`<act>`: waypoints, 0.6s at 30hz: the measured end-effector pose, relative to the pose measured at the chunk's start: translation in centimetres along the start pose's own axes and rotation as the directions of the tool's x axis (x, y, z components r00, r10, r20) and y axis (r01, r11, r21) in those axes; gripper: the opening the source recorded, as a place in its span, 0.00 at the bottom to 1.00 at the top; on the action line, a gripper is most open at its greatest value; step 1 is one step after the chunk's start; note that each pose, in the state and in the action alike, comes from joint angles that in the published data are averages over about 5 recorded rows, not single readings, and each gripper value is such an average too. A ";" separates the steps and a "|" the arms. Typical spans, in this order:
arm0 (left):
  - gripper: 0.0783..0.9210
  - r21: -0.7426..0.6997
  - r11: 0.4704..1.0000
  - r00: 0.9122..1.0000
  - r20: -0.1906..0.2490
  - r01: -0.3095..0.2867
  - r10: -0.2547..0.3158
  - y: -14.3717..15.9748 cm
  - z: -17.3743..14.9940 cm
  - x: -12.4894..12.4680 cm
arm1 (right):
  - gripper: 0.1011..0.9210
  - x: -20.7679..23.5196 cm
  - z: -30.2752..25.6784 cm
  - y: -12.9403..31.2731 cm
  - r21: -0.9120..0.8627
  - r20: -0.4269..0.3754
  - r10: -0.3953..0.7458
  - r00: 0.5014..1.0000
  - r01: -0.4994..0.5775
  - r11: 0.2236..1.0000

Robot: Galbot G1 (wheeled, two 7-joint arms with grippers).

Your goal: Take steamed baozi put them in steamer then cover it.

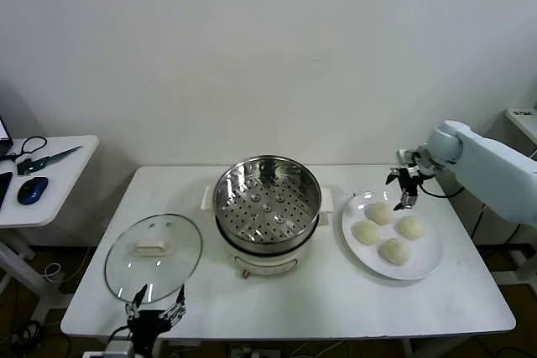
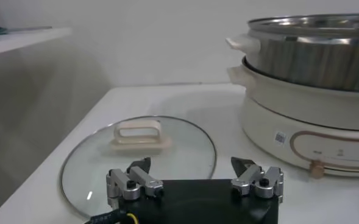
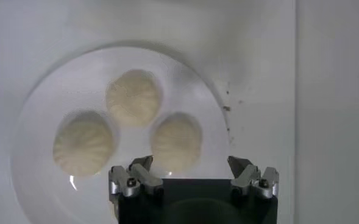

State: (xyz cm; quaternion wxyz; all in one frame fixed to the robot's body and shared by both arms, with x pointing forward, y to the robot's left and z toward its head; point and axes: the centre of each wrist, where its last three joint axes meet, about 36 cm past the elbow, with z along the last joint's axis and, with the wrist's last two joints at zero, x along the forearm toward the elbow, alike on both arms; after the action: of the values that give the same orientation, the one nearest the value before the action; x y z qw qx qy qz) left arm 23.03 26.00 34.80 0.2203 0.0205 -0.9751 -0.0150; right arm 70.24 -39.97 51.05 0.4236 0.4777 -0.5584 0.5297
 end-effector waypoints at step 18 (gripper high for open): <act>0.88 -0.005 1.000 1.000 -0.013 0.002 -0.002 -0.1 0.7 -0.5 | 0.88 -5.2 0.3 0.0 -0.071 -0.019 0.008 1.000 -0.009 0.997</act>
State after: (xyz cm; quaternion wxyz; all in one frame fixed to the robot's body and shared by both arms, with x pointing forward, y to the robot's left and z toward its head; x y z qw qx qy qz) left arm 23.16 25.95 34.00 0.2267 0.0210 -0.9736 -0.0175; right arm 71.26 -39.79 45.90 0.4432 0.4549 -0.5750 0.5158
